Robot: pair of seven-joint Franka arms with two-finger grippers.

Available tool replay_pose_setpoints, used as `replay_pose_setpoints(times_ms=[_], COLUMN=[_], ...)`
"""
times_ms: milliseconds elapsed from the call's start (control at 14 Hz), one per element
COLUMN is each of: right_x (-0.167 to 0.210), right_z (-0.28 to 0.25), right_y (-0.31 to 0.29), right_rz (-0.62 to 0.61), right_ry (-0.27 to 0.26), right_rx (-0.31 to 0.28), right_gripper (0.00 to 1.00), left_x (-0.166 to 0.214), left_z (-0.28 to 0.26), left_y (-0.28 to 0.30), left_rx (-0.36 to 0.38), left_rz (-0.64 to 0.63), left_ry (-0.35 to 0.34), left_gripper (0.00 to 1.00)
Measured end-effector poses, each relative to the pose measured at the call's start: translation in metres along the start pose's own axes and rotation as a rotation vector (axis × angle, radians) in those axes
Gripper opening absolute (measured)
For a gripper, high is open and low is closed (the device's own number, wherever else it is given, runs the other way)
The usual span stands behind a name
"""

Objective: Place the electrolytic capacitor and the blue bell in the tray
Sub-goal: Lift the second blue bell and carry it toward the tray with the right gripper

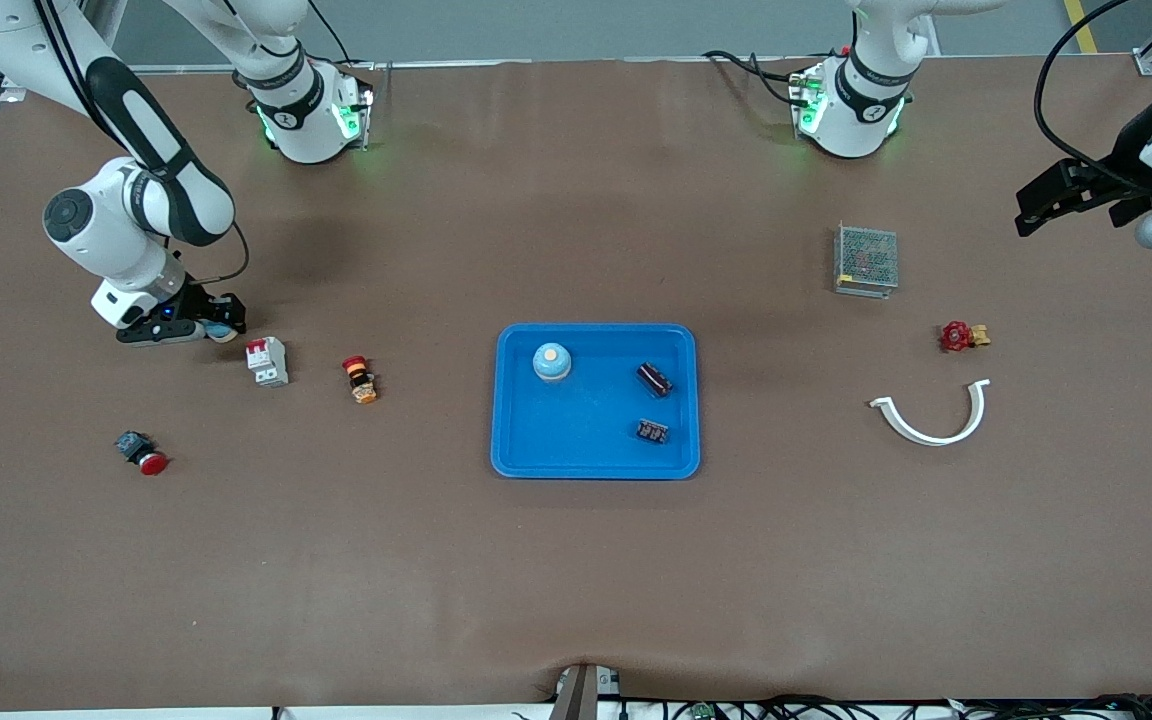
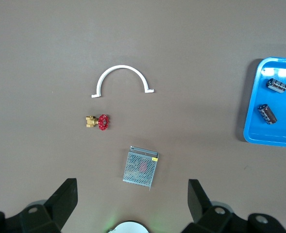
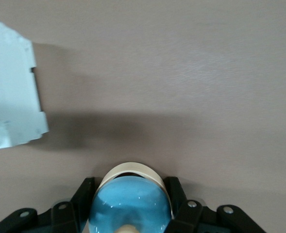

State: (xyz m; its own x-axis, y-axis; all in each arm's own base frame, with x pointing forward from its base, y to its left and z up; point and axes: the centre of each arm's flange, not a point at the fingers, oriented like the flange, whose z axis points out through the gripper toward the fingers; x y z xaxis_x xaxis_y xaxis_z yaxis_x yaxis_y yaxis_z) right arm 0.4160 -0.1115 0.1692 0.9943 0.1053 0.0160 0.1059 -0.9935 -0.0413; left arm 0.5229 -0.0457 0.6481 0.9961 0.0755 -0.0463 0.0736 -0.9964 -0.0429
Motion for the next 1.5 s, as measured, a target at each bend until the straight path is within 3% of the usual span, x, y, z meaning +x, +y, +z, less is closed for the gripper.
replay_pose_setpoints(times_ms=[285,713,1140,1497], right_x=[0.036,0.103,0.165,0.186], right_z=[-0.034,-0.123,-0.187,-0.199], right_y=[-0.018,-0.020,-0.123,-0.250], right_rz=[0.023,0.021,0.096,0.271], right_ry=[-0.065,-0.120,-0.094,-0.085], right_rx=[0.095,0.168,0.148,0.123], right_gripper=[0.67,0.67,0.67,0.67], left_x=[0.001,0.004,0.004,0.005], left_z=[0.002,0.004,0.003,0.003], left_y=[0.000,0.001,0.001,0.001], left_rx=[0.000,-0.002,-0.003,-0.003], left_rz=[0.000,0.000,0.000,0.000], left_ry=[0.001,0.011,0.015,0.018], left_gripper=[1.00,1.00,1.00,1.00])
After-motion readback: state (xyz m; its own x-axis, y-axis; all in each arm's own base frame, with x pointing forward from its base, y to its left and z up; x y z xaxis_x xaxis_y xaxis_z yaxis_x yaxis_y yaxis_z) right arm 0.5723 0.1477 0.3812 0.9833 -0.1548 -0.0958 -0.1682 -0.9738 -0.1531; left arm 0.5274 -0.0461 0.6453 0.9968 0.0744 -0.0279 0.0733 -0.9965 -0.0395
